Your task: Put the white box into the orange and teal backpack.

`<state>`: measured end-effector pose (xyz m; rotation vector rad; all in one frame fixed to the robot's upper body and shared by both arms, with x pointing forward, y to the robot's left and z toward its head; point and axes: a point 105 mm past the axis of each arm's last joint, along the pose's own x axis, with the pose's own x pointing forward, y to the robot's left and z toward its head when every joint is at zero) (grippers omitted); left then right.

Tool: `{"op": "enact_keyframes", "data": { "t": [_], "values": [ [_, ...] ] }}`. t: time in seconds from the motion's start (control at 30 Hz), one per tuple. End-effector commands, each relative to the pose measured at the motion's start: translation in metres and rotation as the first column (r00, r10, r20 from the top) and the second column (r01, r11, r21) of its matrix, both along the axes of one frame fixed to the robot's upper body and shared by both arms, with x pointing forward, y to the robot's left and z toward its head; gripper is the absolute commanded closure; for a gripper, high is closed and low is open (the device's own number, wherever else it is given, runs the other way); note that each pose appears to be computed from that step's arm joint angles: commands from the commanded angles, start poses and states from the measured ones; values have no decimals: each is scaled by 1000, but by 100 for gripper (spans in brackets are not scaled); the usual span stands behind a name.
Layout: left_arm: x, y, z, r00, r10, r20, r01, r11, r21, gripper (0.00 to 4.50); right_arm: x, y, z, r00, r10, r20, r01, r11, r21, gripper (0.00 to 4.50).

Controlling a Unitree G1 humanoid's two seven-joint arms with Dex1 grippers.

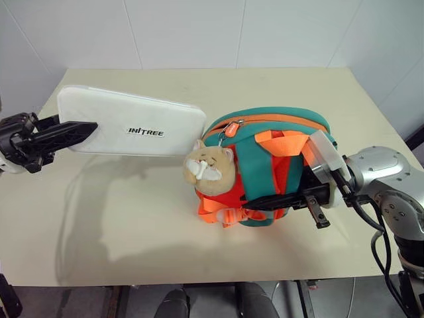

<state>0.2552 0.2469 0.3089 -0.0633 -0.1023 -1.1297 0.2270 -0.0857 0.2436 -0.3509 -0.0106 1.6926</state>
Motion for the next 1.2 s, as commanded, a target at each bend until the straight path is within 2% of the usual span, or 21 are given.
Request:
{"op": "enact_keyframes", "data": {
  "t": [0.03,0.17,0.4,0.6,0.87,1.2],
  "values": [
    [-15,-11,20,993,-39,110,35,999,32,315,0,2,7,999,18,40,-19,1000,14,397],
    [-19,-20,25,988,-49,145,42,998,52,315,3,3,7,999,23,42,-24,1000,17,397],
    [-22,-27,20,988,-74,134,58,991,119,315,6,4,7,999,31,44,-31,999,19,397],
    [-29,-42,18,981,-154,119,122,964,236,315,10,5,6,998,32,48,-33,999,20,397],
    [-33,-40,38,972,-173,156,112,935,337,315,13,7,3,998,27,49,-29,999,28,397],
    [-33,-23,55,971,-107,214,20,927,374,315,18,8,2,998,23,55,-25,999,35,397]
  ]
}}
